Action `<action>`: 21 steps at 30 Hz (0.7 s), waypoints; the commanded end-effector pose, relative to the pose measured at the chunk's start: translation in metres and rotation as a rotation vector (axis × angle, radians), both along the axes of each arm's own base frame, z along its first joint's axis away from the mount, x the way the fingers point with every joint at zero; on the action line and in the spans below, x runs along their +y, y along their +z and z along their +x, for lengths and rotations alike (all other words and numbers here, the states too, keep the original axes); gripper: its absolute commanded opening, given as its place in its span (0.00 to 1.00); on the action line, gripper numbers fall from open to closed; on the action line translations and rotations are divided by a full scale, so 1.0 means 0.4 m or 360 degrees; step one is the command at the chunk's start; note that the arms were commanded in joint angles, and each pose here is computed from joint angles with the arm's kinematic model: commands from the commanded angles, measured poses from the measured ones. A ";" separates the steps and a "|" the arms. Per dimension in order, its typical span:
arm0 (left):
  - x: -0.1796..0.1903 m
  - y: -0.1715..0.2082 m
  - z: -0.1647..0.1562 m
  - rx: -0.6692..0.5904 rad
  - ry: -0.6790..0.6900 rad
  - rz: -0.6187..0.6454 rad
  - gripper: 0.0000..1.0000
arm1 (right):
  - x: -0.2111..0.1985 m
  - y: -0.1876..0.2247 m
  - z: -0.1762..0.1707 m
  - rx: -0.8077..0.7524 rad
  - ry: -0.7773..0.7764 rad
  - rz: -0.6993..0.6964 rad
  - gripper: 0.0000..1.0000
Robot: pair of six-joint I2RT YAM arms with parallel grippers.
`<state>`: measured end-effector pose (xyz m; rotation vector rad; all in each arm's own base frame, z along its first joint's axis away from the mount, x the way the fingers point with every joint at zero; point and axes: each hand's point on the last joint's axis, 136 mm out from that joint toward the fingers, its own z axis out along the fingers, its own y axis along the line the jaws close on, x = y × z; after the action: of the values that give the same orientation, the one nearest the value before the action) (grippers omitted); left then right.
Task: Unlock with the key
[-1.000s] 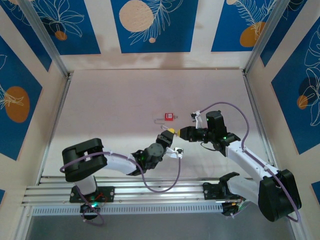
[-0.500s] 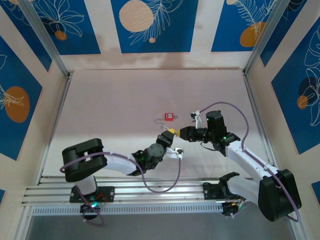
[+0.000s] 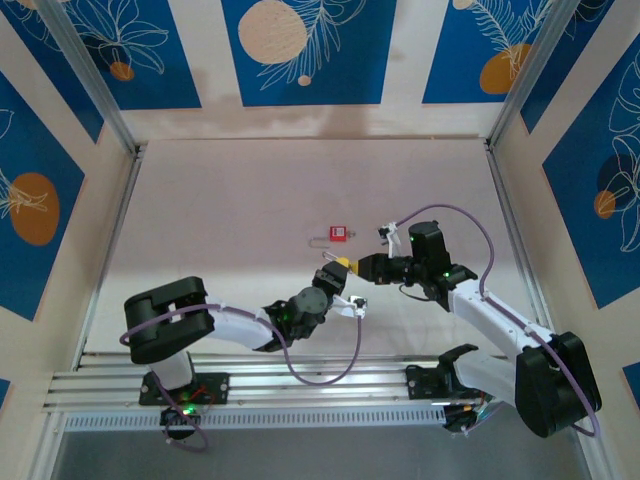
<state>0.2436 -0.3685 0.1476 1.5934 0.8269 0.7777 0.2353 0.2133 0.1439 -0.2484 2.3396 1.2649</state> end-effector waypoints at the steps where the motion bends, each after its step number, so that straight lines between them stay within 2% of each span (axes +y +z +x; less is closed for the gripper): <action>1: -0.019 0.054 -0.010 -0.0059 -0.0019 -0.0112 0.00 | 0.016 0.008 -0.011 0.0013 0.0052 0.0054 0.12; 7: -0.027 0.070 -0.015 -0.0075 -0.0031 -0.0159 0.00 | 0.027 0.012 -0.010 0.0034 0.0073 0.0100 0.08; 21: -0.049 0.087 -0.023 -0.0133 -0.0067 -0.0228 0.00 | 0.032 0.026 -0.005 0.0087 0.0085 0.0191 0.08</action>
<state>0.2497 -0.3651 0.1546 1.5248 0.8472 0.8271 0.2424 0.2181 0.1504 -0.2035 2.3103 1.3589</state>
